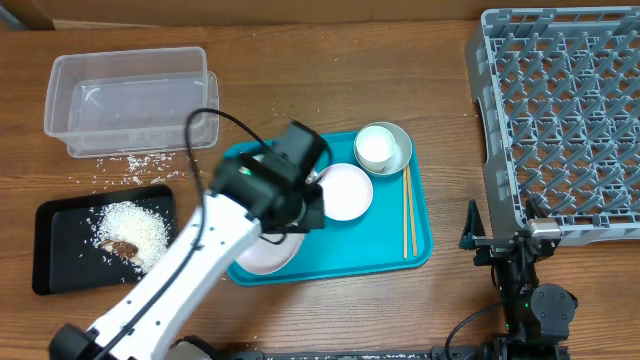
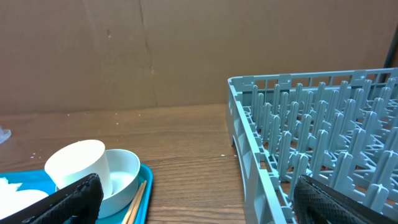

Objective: Sort waste into correct bins and load items into the dishwasher
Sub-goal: 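Carry the empty plate back and set it on the teal tray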

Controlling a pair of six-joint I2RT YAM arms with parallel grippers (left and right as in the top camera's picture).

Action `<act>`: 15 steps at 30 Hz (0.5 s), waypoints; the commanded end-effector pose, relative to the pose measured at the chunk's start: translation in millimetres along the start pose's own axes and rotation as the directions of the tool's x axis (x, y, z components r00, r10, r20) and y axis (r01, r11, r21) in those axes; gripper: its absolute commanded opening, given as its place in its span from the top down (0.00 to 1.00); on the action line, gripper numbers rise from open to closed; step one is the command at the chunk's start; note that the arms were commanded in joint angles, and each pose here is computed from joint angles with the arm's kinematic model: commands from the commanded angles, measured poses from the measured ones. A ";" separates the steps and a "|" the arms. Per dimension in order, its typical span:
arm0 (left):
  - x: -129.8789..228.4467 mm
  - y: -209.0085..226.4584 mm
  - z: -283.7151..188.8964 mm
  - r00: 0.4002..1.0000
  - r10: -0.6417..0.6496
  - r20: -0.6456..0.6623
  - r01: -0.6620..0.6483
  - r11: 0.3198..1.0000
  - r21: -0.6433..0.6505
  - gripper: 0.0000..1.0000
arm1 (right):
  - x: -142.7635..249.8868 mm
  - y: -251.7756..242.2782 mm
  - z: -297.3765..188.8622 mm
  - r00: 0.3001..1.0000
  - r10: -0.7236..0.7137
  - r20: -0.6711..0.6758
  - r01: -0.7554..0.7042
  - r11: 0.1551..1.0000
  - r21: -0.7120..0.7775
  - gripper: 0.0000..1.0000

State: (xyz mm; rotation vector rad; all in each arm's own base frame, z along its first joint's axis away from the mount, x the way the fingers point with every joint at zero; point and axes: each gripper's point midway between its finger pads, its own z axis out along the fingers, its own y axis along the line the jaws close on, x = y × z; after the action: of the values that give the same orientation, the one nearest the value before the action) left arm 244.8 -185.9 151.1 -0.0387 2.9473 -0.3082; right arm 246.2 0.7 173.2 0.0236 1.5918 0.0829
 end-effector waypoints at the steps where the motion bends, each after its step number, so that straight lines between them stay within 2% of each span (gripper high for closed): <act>1: -3.2 10.9 20.2 0.995 -0.062 0.080 0.067 0.995 -0.071 0.96 | 1.5 -2.8 0.0 1.000 -0.007 0.005 0.007 1.000 0.013 0.00; 6: -4.5 9.8 46.7 0.993 -0.063 0.097 0.067 0.997 -0.045 0.96 | 1.6 -2.9 0.0 1.000 -0.008 0.005 0.008 1.000 0.013 0.00; 15: 3.8 20.9 90.0 0.998 -0.063 0.016 0.065 0.990 -0.129 0.96 | 1.5 -2.8 0.0 1.000 -0.008 0.005 0.008 1.000 0.013 0.00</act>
State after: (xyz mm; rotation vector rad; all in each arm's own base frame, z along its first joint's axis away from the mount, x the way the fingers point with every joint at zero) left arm 258.7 -189.3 77.4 -0.1272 2.9211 -0.1973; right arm 246.2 0.6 173.1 0.0240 1.5922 0.0826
